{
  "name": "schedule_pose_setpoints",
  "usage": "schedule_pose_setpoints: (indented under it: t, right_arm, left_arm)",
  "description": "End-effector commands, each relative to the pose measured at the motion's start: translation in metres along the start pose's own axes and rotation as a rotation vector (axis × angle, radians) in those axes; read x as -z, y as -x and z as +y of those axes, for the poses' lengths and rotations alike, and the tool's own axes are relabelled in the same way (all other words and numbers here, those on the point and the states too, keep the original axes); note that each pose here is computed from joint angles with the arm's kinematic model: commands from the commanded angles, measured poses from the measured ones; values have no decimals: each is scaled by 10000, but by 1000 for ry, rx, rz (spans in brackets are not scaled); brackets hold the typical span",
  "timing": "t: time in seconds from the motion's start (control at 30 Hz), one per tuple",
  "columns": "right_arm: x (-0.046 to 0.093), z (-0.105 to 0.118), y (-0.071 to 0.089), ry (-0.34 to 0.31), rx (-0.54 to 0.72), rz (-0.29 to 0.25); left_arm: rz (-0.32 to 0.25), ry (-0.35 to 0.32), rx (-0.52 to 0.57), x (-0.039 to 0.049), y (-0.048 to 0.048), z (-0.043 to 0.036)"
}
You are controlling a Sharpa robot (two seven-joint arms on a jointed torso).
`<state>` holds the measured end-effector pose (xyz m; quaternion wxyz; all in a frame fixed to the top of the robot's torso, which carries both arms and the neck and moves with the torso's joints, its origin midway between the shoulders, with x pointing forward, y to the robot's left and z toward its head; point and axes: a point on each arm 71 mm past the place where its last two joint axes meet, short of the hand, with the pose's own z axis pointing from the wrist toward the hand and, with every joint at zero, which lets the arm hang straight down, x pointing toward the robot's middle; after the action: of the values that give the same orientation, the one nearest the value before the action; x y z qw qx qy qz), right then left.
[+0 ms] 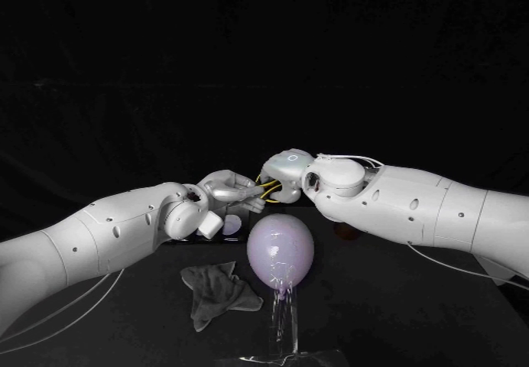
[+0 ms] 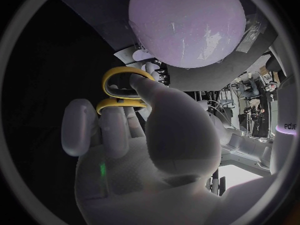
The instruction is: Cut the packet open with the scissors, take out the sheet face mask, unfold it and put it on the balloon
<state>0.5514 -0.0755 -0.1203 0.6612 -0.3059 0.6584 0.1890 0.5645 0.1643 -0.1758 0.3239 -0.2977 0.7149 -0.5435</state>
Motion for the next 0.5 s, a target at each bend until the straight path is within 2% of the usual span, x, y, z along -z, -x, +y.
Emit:
schedule_pose_setpoints:
  t: [0.03,0.3,0.5]
  right_arm:
    - [-23,106,-103,36,24,75]
    - [-52,108,-162,29,32,146]
    - [-63,127,-180,39,8,152]
  left_arm:
    - [87,-66,0,-47,-169,-194]
    - [163,-89,-16,1,-295,-304]
    - [224,-101,-34,27,-395,-400]
